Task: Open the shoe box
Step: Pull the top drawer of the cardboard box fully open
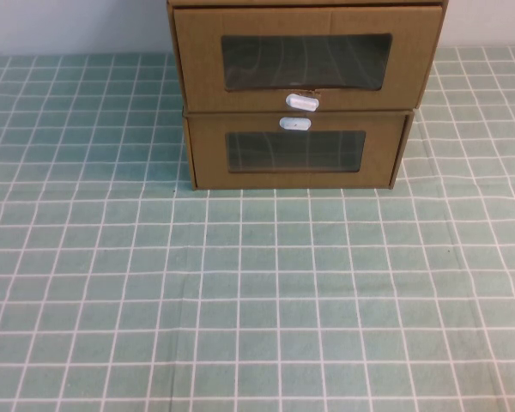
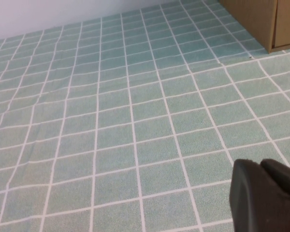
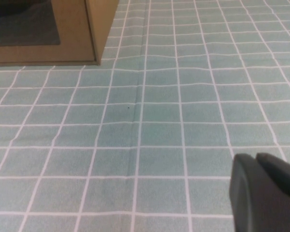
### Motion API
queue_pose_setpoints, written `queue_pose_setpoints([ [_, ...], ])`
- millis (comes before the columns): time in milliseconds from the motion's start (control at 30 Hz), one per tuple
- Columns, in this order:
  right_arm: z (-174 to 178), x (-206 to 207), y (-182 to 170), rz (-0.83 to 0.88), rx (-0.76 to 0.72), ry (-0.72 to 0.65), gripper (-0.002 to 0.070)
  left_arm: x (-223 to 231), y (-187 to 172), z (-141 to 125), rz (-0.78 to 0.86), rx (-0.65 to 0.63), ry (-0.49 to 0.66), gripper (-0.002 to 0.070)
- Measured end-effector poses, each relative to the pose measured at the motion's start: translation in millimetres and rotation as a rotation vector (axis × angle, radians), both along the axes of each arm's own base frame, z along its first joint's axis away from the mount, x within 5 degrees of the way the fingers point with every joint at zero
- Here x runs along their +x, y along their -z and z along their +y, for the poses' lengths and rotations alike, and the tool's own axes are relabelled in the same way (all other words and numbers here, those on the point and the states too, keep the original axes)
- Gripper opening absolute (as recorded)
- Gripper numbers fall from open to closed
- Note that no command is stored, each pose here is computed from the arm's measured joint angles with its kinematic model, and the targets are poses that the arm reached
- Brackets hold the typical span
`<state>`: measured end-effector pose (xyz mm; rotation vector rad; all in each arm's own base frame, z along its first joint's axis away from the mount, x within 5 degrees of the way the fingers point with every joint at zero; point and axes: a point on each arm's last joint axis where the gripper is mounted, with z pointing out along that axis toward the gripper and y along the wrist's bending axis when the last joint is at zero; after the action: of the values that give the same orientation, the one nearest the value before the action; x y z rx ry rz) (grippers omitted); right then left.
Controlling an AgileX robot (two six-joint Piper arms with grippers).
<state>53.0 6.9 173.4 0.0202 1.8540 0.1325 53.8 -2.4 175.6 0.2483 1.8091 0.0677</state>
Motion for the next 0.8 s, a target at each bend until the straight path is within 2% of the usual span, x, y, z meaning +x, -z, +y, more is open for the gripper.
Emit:
queue_pose_setpoints([
  [267, 0.0, 0.0, 0.0, 0.0, 0.0, 0.0, -0.0013, 0.3, -1.3, -0.3, -0.015, -0.002, 0.003, -0.0005],
  [467, -1.1, 1.6, -5.1, -0.062, 0.002, 0.013, -0.0013, 2.1, -13.3, -3.0, -0.147, -0.02, 0.03, -0.0005],
  [567, -4.0, 3.9, -19.5, -0.228, 0.006, 0.046, -0.0013, 2.3, -25.0, -5.4, -0.275, -0.038, 0.056, -0.0005],
  [800, -14.9, -9.2, -71.2, -0.822, 0.027, 0.167, -0.0014, -8.2, -62.9, -11.7, -0.703, -0.097, 0.144, -0.0005],
])
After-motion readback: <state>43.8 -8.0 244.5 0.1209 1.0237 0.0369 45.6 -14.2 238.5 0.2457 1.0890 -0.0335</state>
